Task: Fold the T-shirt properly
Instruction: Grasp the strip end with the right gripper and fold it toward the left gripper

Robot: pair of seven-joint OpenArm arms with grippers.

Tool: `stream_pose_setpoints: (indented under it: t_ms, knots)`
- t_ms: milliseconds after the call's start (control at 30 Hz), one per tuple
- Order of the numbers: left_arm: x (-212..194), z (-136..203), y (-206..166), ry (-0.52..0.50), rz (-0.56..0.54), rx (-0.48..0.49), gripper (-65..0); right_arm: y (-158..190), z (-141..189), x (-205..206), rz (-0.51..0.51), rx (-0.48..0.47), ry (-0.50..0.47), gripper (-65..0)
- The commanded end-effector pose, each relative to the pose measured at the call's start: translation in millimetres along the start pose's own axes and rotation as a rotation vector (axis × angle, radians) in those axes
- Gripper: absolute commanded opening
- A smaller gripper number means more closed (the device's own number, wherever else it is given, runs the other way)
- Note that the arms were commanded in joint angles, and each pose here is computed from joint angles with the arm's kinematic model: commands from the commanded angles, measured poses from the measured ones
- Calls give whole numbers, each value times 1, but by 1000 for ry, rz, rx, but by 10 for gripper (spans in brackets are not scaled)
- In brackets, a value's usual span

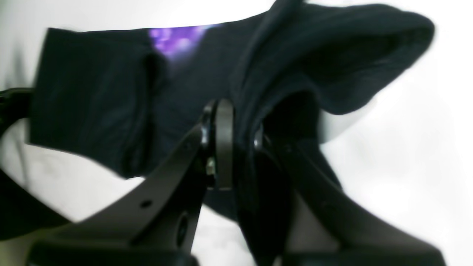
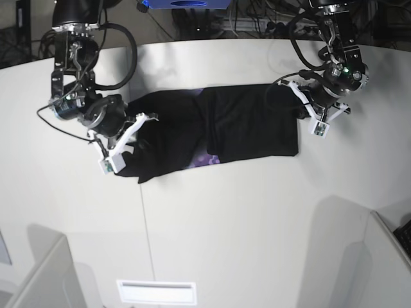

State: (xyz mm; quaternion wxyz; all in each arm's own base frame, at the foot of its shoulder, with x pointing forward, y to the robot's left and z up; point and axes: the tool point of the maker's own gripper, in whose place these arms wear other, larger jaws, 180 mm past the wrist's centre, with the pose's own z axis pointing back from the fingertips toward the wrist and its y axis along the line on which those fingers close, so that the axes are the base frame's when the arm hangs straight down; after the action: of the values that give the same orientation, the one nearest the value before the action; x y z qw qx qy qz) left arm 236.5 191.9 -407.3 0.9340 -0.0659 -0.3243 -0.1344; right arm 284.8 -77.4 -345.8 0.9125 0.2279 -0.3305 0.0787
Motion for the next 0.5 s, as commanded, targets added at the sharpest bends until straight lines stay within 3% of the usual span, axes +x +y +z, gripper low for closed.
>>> stream_pose_setpoints:
  t_ms: [0,333,467]
  knots:
    - [11,5,7,-38,-9,15,-650,8,4,18,18,24,-57,-650]
    - [6,17,39,-27,-3,90,-650,39,6,26,35,83,-94,-650]
    - [-16,11,50,69,-38,141,-650,57,1,24,63,126,-81,-650]
